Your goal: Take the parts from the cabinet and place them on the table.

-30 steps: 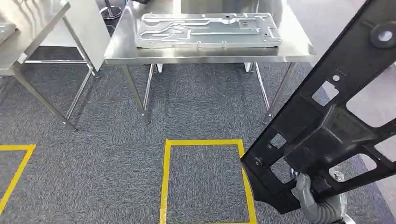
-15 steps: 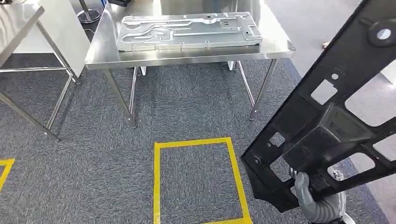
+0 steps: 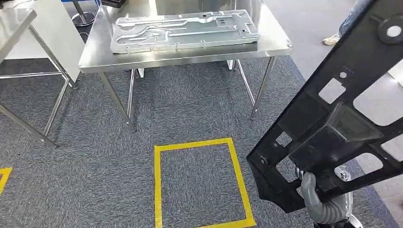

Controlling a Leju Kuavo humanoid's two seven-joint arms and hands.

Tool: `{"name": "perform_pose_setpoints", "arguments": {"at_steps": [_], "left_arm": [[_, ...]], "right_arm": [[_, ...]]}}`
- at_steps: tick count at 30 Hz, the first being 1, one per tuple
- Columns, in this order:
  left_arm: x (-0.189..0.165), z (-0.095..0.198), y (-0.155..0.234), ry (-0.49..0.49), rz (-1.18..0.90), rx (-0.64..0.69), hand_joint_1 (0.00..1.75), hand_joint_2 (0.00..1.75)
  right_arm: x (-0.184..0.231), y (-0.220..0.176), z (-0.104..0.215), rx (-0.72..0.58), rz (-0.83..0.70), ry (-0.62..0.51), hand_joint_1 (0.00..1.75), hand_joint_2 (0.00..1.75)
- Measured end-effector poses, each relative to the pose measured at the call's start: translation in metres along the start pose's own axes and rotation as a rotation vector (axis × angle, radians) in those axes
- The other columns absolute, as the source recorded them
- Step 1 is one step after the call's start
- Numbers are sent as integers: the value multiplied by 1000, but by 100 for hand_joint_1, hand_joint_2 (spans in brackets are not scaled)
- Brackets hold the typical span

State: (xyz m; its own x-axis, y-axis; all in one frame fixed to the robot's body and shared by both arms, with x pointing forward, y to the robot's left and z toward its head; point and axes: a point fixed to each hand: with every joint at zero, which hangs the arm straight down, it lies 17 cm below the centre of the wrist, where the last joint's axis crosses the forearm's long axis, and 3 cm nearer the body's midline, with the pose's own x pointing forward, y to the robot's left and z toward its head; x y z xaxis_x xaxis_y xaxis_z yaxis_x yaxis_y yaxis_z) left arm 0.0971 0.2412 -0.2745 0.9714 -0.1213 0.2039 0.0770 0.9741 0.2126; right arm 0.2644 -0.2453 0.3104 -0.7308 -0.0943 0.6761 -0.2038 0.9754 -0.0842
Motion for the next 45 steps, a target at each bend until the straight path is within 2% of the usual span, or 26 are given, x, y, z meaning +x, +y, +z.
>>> {"name": "perform_pose_setpoints", "arguments": {"at_steps": [45], "left_arm": [[-2, -1, 3, 3, -2, 6, 0, 175]], "right_arm": [[-1, -3, 1, -24, 1, 1, 175, 175]]}}
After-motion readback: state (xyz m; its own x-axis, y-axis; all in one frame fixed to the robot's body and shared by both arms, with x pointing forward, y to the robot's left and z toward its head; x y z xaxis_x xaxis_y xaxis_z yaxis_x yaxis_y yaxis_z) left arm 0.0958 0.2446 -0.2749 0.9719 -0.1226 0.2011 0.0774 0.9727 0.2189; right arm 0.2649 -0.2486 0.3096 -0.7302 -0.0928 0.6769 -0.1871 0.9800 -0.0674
